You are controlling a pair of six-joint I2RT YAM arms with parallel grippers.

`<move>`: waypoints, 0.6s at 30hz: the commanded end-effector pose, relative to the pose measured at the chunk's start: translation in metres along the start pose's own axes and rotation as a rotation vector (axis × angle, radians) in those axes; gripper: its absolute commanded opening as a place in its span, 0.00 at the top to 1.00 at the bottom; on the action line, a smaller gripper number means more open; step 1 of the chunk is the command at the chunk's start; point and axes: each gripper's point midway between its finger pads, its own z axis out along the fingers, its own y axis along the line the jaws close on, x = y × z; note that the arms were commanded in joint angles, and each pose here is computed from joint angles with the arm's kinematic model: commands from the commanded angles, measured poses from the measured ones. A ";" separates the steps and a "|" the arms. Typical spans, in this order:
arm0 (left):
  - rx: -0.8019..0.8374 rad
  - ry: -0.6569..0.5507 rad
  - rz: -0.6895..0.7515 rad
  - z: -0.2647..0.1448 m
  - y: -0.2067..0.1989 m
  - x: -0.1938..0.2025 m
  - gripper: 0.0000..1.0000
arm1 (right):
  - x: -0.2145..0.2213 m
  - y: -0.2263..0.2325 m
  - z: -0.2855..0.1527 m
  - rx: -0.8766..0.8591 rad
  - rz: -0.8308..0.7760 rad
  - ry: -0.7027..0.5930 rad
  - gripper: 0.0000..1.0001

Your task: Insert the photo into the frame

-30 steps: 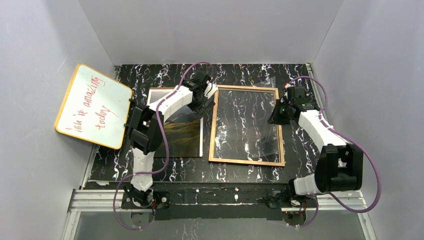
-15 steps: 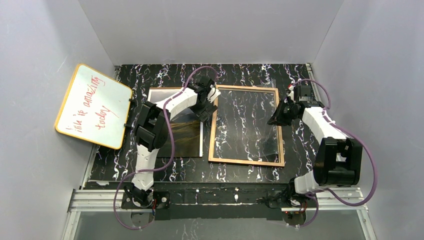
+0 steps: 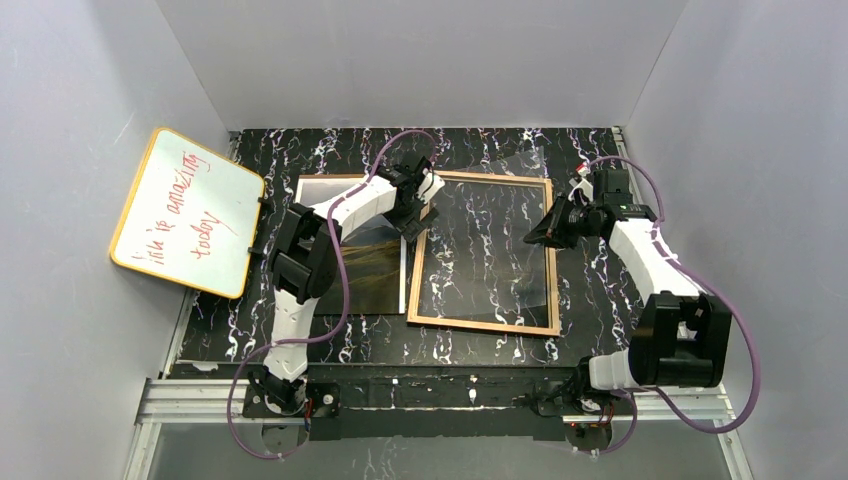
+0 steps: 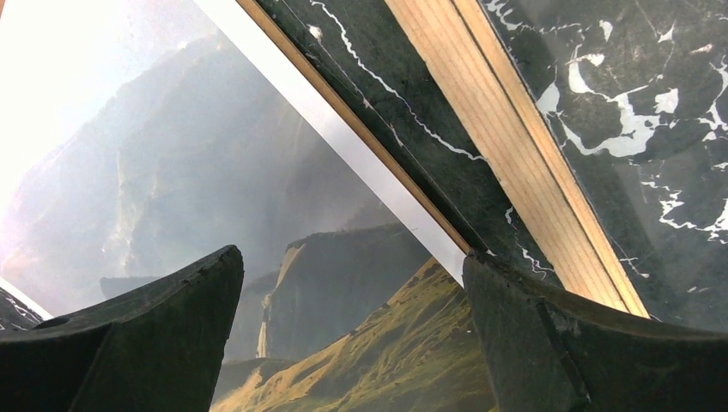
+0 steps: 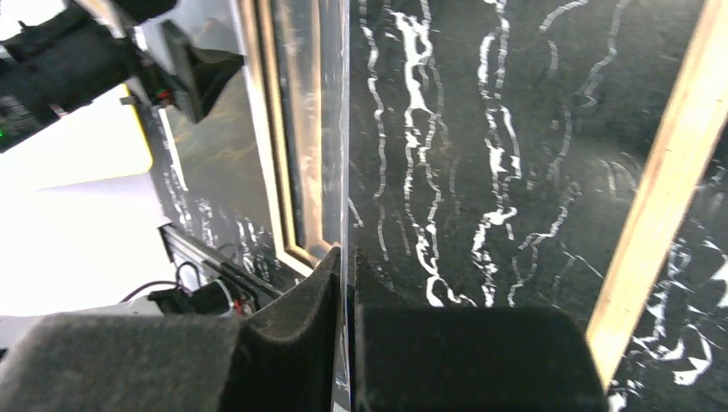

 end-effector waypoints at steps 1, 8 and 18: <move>0.017 -0.012 -0.012 -0.008 -0.005 0.000 0.02 | -0.001 0.039 -0.014 -0.174 -0.010 -0.037 0.87; 0.017 -0.073 -0.064 -0.028 0.012 -0.016 0.02 | -0.001 0.068 -0.028 -0.298 -0.006 -0.049 0.87; 0.049 -0.133 -0.269 -0.050 0.073 -0.019 0.02 | -0.004 0.102 -0.051 -0.430 -0.021 -0.056 0.88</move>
